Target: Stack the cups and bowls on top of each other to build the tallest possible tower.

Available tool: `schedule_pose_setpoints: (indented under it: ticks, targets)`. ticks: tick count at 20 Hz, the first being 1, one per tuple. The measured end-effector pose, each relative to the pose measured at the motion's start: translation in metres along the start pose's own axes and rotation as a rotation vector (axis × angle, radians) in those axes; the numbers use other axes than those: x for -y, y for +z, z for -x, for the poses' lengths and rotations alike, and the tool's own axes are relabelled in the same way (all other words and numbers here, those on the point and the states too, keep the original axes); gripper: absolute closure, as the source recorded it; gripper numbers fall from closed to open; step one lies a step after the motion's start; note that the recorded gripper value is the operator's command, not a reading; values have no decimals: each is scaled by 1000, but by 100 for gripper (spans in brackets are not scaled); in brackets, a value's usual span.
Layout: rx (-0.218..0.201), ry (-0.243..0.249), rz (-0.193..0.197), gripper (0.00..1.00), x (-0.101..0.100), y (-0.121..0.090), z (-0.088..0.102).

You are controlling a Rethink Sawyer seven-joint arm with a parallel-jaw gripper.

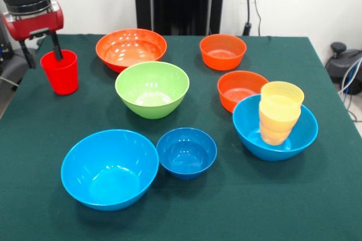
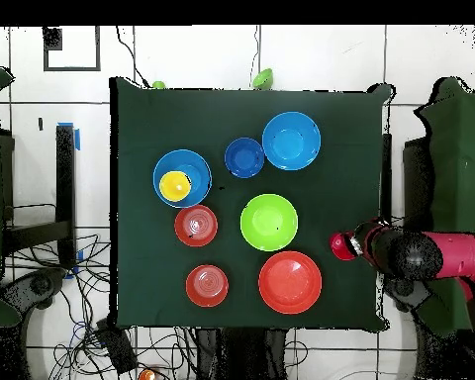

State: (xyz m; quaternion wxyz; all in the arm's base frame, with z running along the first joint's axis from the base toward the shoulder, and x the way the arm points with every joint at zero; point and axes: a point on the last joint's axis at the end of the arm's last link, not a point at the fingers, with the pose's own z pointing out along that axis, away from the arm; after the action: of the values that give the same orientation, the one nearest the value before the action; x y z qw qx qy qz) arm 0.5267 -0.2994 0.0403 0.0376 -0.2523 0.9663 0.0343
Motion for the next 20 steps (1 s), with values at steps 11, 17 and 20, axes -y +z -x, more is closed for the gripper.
schedule_pose_setpoints:
  ticks: [11,17,20]
  targets:
    - [-10,0,49,0,-16,29,-9]
    - [-21,-5,48,0,-17,35,-16]
    - [-27,8,45,0,-13,35,-24]
